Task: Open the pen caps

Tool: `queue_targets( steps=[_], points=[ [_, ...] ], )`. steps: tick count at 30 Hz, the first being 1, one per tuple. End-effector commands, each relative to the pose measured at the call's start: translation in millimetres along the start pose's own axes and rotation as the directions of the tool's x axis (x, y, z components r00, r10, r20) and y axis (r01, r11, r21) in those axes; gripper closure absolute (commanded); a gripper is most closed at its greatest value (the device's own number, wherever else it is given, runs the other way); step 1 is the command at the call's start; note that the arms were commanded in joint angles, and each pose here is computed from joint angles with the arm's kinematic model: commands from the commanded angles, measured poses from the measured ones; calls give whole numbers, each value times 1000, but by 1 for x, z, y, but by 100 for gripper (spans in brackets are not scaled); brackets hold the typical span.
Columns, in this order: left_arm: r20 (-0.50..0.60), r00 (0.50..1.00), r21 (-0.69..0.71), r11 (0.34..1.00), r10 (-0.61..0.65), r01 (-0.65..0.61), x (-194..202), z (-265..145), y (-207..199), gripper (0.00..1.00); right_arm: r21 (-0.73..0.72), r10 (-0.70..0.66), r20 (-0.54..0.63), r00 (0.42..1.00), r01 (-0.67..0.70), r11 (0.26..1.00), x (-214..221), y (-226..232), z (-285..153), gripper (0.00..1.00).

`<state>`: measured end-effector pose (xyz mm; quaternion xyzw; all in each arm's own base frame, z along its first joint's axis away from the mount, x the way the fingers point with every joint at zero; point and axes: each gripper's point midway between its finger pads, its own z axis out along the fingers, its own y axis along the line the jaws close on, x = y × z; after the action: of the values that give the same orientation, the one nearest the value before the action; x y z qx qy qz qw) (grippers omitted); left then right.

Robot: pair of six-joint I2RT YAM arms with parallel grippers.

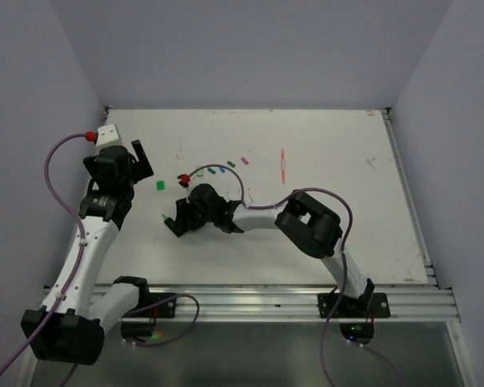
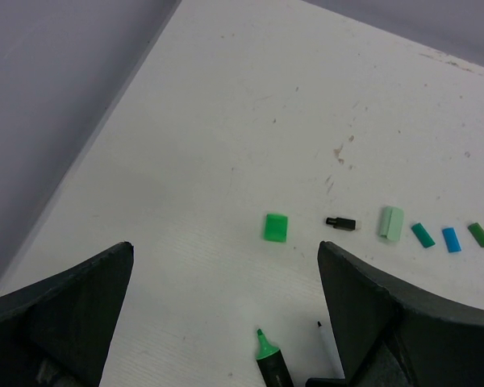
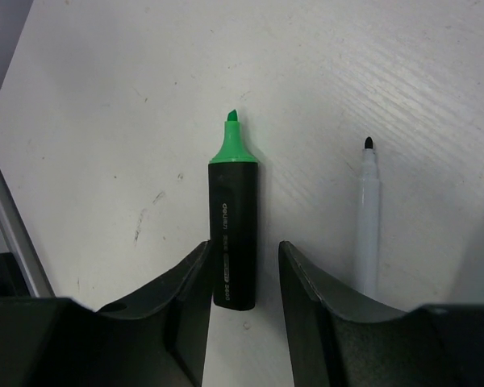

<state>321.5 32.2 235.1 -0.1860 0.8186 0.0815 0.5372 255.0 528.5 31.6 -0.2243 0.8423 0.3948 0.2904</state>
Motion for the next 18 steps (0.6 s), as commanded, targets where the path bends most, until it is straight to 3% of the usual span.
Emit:
queue_targets(
  steps=[1, 7, 10, 13, 18],
  points=[
    [55, 998, 7, 1000, -12, 12, -15, 1, -1, 0, -28, -50, 93, 994, 53, 998, -40, 30, -29, 57],
    [56, 998, 4, 1000, -13, 13, -15, 1, 0, 0, 66, -169, 144, 975, 161, 985, -81, 39, -74, 50],
    [55, 998, 1, 1000, -15, 15, -14, 1, 1, 0, 218, -249, 160, 955, 212, 953, -109, 27, -105, 47],
    [55, 998, -2, 1000, -16, 16, -14, 2, 1, 0, 395, -284, 137, 949, 210, 894, -125, -13, -130, 45],
    [60, 998, -5, 1000, -18, 18, -15, 1, 2, 0, 590, -178, 151, 972, 56, 806, -148, -115, -179, 44]
  ],
)
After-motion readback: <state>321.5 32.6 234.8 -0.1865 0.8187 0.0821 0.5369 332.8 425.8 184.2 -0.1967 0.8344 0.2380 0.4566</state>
